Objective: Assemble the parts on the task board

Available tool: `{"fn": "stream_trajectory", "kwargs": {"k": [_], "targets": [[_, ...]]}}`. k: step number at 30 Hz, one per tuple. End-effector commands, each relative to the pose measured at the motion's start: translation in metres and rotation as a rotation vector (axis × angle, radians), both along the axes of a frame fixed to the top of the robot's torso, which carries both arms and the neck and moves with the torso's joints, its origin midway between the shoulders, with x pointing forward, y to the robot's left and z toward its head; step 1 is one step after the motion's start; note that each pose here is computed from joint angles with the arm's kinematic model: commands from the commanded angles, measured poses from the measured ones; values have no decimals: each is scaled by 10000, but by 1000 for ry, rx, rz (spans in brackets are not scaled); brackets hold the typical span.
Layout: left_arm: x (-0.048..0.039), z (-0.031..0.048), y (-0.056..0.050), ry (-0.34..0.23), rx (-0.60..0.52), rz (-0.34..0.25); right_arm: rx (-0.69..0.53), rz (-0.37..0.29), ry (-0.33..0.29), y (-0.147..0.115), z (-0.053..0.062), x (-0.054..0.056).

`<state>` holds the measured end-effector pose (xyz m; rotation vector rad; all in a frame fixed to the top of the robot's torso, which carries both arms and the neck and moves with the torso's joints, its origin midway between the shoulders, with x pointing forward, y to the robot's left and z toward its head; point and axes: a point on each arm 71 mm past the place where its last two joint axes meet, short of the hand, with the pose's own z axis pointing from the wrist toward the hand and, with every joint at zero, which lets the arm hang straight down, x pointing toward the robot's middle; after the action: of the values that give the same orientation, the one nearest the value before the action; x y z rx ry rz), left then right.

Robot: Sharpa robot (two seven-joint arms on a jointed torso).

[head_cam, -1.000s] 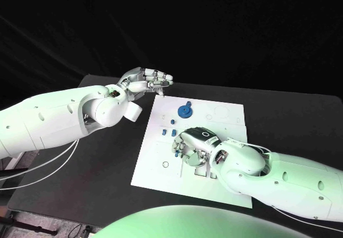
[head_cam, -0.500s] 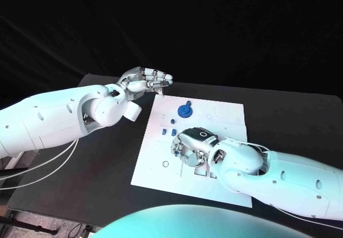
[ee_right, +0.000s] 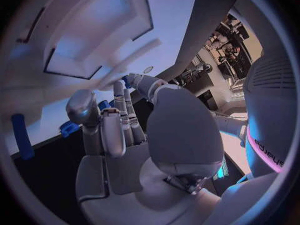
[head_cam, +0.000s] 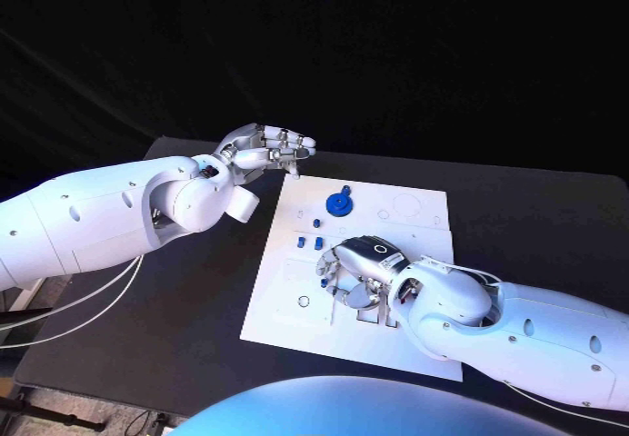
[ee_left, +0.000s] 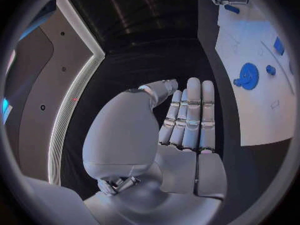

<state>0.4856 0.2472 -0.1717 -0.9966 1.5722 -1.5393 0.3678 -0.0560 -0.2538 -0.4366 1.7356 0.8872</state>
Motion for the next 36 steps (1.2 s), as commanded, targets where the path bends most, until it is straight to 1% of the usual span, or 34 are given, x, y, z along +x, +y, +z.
{"fn": "stream_trajectory", "kwargs": {"k": [1,7,9,11,14,15,17,22,25,28,36], "targets": [[-2,9,-9,-3,-5,-15,26,-37,-10,-80,59,1],[5,4,14,-3,-2,-10,54,-61,-35,-243,260,8],[7,2,20,-3,-1,-8,59,-77,-48,-330,351,24],[8,1,24,-3,-1,-7,57,-100,-50,-434,436,58],[9,-1,26,-2,-1,-7,44,-126,-46,-554,512,115],[9,-2,26,-3,-1,-8,31,-140,-45,-630,546,154],[8,-3,26,-3,-1,-8,10,-163,-39,-749,574,213],[7,-5,23,-4,-2,-10,-44,-201,-23,-1010,566,348],[7,-7,18,-4,-3,-12,-76,-206,-16,-1083,537,393],[7,-9,17,-3,-3,-13,-103,-204,-9,-1106,496,414],[6,-11,17,-2,-3,-14,-143,-190,12,-1074,406,425]]}}
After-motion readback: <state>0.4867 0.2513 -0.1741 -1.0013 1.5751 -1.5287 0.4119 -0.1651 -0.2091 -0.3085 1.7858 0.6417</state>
